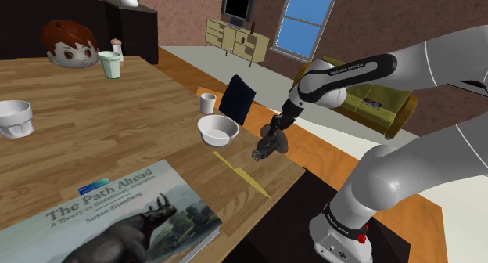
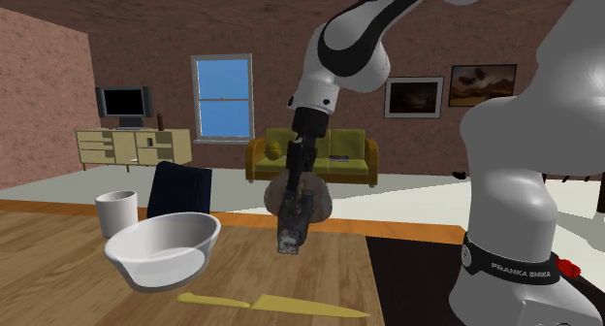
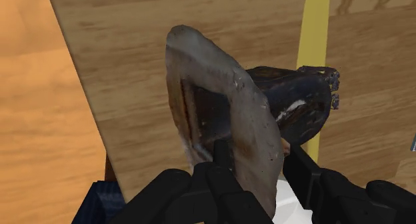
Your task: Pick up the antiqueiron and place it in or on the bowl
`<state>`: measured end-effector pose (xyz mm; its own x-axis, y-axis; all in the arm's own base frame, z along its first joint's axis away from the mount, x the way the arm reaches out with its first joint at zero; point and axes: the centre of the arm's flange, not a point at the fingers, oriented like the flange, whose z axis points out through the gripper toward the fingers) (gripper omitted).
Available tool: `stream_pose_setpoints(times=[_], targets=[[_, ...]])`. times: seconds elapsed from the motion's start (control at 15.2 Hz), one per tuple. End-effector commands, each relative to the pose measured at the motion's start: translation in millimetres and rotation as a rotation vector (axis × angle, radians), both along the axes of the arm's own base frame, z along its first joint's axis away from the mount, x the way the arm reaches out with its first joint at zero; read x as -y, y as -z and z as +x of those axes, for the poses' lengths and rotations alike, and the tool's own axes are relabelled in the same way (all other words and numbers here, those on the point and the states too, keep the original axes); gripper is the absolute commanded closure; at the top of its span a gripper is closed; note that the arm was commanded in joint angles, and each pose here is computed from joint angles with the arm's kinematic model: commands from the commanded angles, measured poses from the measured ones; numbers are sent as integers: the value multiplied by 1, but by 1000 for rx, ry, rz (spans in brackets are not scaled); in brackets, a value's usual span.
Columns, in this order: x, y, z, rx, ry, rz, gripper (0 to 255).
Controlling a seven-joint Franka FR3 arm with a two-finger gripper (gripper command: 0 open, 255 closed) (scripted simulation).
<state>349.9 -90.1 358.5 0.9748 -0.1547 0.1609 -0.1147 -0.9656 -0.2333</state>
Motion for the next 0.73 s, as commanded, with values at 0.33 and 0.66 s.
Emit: stream_pose_setpoints(times=[0.33,0.66], targets=[[1,-37,1,0,0,0,255],[1,-63,1,0,0,0,255]])
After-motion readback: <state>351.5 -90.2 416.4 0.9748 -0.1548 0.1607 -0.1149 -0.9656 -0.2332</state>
